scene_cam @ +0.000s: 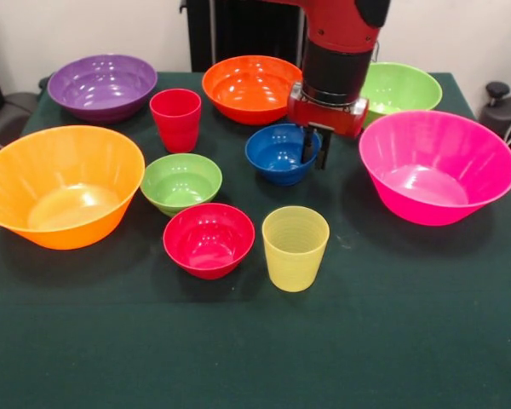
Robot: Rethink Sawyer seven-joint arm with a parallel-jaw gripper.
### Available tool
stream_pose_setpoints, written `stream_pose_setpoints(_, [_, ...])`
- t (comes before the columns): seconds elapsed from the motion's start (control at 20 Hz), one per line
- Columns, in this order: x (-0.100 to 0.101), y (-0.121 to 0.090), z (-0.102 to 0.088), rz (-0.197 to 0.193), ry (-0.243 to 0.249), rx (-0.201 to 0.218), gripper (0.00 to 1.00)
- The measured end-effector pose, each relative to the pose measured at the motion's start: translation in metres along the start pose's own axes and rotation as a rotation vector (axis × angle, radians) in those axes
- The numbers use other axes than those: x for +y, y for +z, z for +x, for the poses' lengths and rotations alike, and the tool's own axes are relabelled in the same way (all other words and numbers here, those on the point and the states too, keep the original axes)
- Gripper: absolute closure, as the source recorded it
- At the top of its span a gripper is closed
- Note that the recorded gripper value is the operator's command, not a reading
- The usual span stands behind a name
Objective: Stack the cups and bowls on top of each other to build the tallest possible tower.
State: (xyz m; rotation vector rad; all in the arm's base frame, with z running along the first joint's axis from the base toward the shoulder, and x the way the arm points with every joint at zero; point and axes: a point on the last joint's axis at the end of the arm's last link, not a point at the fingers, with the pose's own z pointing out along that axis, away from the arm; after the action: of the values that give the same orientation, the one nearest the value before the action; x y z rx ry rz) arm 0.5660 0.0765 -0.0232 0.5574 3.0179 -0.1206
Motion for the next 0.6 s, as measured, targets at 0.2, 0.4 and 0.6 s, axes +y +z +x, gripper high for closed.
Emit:
stream_pose_setpoints(0.2, [0.006, 0.0, -0.014, 0.059, -0.02, 0.03, 1.0])
stream_pose_setpoints(0.4, [0.011, -0.002, -0.028, 0.105, -0.035, 0.054, 1.0])
stream_pose_setpoints(0.6, [0.021, -0.004, -0.05, 0.162, -0.053, 0.073, 1.0])
